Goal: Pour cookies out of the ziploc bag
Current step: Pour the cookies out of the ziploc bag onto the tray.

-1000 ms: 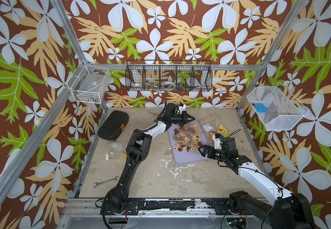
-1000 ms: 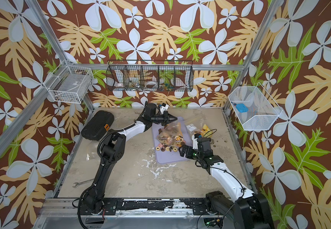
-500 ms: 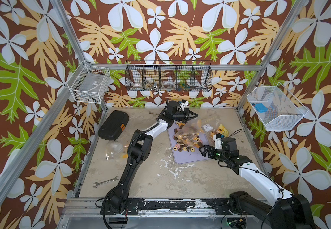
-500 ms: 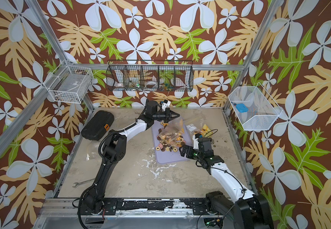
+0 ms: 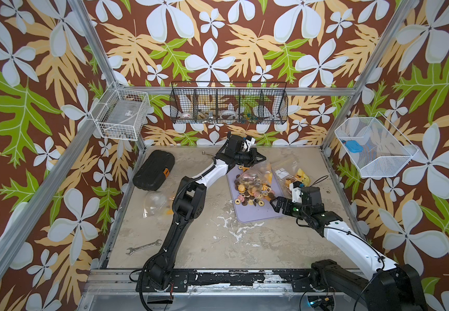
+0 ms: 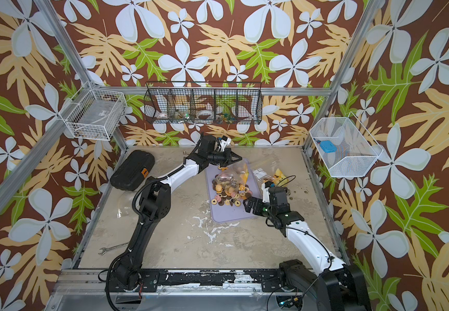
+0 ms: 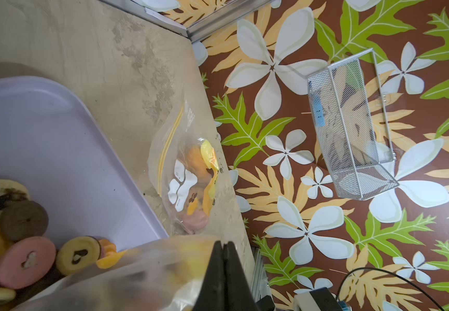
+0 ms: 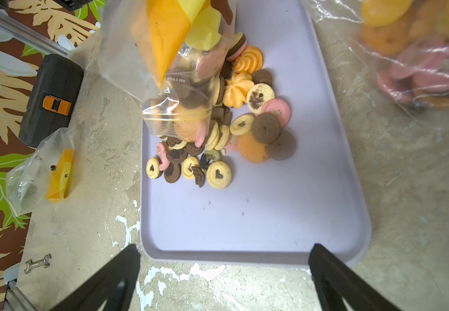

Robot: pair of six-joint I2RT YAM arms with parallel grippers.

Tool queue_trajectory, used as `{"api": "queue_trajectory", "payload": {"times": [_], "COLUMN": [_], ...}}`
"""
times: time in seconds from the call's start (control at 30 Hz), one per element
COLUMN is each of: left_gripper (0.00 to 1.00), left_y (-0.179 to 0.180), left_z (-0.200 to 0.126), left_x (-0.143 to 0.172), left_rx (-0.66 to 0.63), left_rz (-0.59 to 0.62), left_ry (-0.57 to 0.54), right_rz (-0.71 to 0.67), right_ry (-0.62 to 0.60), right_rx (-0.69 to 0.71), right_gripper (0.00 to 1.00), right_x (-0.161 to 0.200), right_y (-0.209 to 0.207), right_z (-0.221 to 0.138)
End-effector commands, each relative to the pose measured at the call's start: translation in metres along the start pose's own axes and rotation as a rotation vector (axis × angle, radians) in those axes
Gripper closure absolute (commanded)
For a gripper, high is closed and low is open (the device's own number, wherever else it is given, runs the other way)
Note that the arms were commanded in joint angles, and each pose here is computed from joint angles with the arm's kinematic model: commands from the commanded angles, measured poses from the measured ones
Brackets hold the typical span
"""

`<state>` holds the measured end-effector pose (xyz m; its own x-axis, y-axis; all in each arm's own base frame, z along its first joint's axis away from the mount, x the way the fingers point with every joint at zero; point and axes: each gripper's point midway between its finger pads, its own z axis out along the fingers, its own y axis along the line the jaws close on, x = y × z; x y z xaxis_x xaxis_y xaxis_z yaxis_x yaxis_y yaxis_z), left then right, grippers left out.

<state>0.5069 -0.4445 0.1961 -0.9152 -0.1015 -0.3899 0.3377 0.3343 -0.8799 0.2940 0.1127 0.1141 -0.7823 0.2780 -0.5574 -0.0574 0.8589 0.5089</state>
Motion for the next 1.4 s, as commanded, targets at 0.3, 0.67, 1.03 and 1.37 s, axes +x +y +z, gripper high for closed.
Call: {"api": "queue_trajectory", "payload": {"times": [0.3, 0.67, 1.03, 1.37], "left_gripper": [1.0, 1.0, 1.0, 1.0], "left_y": [-0.01, -0.01, -0.002, 0.009], "left_z": [0.005, -0.002, -0.007, -0.016], "left_x": [0.005, 0.001, 0.01, 0.013], "left_rx": [-0.055, -0.14, -0.292, -0.426], "left_rz": [0.1, 0.125, 0.139, 0.163], "left_ry": [0.009, -0.001, -0.01, -0.027], "right_rz": [-0.005, 0.001, -0.002, -0.004], "right_ry": [-0.001, 0.002, 0.006, 0.007], "right_rx": [-0.006, -0.009, -0.01, -0.014], "right_gripper": [0.0, 0.0, 0.0, 0.0], "right_x": [0.0, 0.002, 0.004, 0.007], "right_y": [-0.001, -0.002, -0.003, -0.004], "right_z": [0.0, 0.0, 0.001, 0.001]}}
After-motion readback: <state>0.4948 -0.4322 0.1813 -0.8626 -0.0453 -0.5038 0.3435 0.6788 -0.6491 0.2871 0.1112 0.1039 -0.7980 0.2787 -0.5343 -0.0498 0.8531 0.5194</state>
